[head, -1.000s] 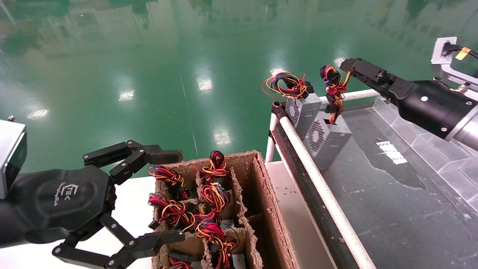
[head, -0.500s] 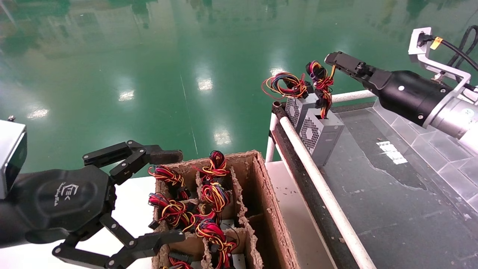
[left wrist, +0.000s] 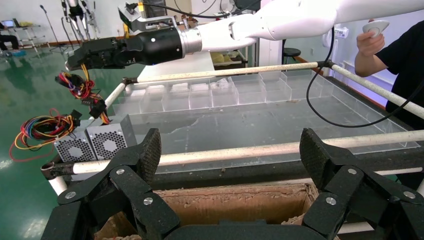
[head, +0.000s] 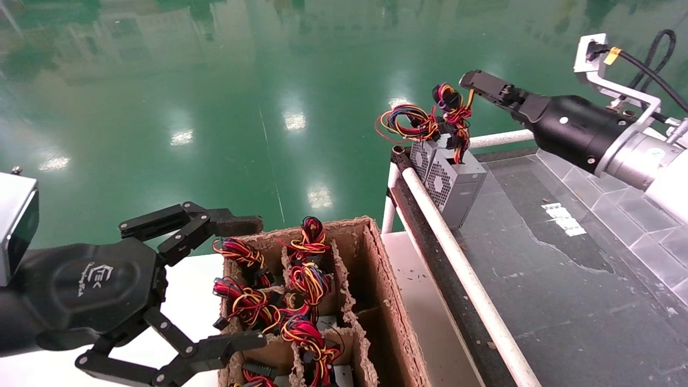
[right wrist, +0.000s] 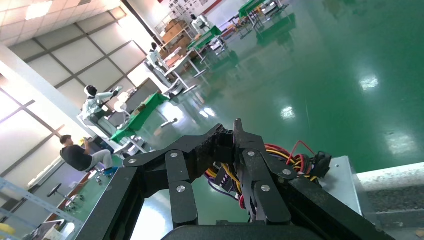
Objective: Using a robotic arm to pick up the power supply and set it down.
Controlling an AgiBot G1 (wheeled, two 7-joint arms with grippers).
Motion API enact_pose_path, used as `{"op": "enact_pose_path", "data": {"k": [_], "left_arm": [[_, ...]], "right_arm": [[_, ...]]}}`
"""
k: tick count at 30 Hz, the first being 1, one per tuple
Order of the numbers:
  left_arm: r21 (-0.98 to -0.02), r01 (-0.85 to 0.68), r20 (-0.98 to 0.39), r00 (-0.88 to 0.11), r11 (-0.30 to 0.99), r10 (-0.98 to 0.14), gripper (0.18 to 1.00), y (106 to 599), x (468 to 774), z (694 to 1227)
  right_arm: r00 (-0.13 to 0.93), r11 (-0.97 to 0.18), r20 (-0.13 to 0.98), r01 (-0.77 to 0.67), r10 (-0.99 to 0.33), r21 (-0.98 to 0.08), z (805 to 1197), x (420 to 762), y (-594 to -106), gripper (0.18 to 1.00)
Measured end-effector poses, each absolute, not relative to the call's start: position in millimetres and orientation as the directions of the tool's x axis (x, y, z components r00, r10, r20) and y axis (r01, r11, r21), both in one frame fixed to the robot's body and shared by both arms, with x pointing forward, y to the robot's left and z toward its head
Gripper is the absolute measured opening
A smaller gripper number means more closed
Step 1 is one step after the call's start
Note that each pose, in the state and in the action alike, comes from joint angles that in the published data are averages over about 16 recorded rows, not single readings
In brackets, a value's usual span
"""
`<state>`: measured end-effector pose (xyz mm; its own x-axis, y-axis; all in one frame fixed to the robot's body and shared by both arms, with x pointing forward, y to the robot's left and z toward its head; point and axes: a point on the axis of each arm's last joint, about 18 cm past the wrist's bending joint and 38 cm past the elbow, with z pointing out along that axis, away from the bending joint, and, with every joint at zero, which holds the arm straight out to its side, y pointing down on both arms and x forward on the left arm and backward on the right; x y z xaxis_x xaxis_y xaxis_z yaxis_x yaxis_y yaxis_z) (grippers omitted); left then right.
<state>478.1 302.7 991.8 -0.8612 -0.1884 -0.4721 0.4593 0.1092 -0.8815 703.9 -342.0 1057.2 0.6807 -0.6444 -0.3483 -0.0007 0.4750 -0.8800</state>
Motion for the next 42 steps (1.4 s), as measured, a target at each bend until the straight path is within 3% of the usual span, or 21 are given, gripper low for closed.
{"op": "enact_pose_path", "data": {"k": [16, 28, 42], "left_arm": [[-0.882, 0.459, -0.472, -0.861, 0.109, -0.188, 1.001, 302.7, 478.1, 991.8], [-0.882, 0.459, -0.472, -0.861, 0.109, -0.188, 1.001, 302.7, 478.1, 991.8], [-0.882, 0.459, -0.472, -0.861, 0.109, -0.188, 1.001, 302.7, 478.1, 991.8]], "right_arm": [[0.69, 0.451, -0.34, -0.023, -0.639, -0.892, 1051.4, 706.6, -329.8, 0.192], [0.685, 0.407, -0.317, -0.033, -0.655, -0.913, 1041.9, 704.7, -332.7, 0.242], [0.684, 0.375, -0.294, -0.032, -0.668, -0.926, 1035.2, 700.0, -341.1, 0.464]]}}
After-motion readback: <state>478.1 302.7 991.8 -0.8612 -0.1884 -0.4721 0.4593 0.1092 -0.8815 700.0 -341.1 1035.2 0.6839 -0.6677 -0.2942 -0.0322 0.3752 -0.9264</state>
